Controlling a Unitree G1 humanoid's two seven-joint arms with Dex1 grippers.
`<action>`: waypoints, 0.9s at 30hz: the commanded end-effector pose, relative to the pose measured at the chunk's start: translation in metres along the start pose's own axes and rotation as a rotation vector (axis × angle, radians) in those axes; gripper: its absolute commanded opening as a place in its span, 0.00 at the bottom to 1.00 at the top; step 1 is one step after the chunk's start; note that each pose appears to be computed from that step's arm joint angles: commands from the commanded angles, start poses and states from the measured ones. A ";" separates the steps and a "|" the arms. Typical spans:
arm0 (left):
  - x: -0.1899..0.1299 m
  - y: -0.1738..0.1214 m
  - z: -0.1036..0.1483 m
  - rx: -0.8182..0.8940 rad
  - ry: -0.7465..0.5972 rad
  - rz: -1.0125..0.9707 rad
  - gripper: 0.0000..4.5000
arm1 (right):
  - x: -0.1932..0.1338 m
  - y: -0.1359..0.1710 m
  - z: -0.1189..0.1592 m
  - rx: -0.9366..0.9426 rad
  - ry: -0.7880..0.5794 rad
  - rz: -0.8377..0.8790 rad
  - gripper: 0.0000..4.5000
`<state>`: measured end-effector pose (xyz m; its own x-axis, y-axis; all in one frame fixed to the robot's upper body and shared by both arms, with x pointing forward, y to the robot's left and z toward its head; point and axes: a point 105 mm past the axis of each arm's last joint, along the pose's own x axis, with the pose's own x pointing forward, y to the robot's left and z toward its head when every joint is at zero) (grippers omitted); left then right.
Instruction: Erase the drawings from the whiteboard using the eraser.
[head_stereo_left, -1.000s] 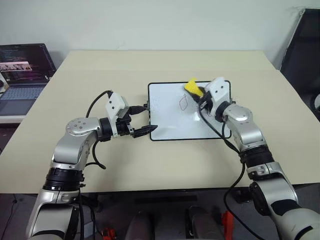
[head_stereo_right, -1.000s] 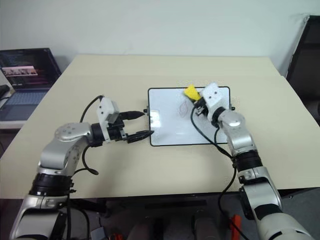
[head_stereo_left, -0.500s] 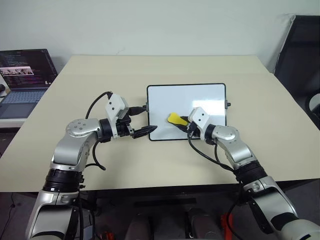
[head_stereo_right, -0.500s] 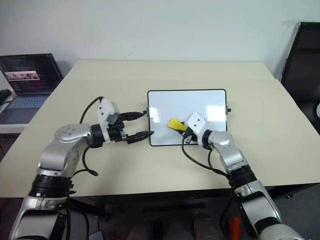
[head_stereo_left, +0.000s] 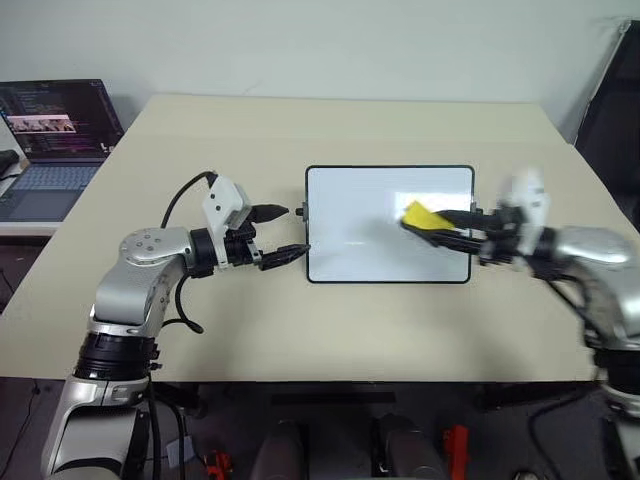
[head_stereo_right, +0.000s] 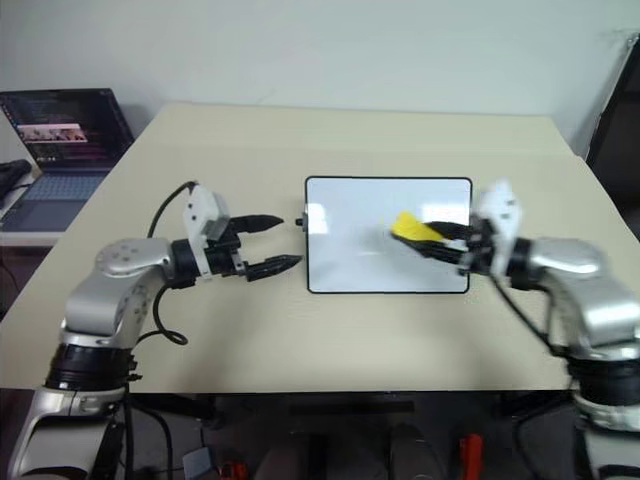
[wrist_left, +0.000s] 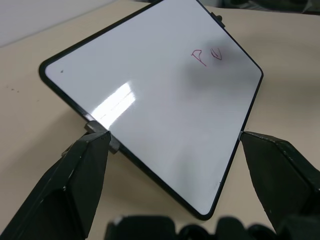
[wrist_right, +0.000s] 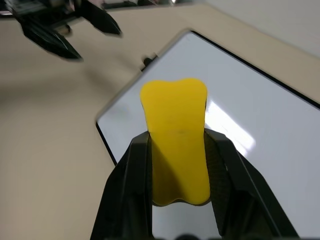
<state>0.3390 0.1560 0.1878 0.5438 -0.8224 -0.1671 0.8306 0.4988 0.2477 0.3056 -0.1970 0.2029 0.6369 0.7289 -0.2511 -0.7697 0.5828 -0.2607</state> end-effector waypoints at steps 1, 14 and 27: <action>-0.004 0.002 0.010 0.032 -0.021 0.006 1.00 | -0.035 -0.023 -0.006 -0.062 0.092 -0.114 0.24; -0.007 0.011 0.009 0.064 0.021 -0.002 1.00 | -0.054 -0.052 -0.004 -0.239 0.173 -0.248 0.24; -0.008 0.012 0.010 0.087 0.026 0.008 1.00 | -0.054 -0.052 -0.012 -0.224 0.204 -0.230 0.24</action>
<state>0.3454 0.1673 0.1900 0.5541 -0.8069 -0.2045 0.8237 0.4959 0.2751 0.3124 -0.2704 0.2062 0.7938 0.4934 -0.3555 -0.6080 0.6306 -0.4824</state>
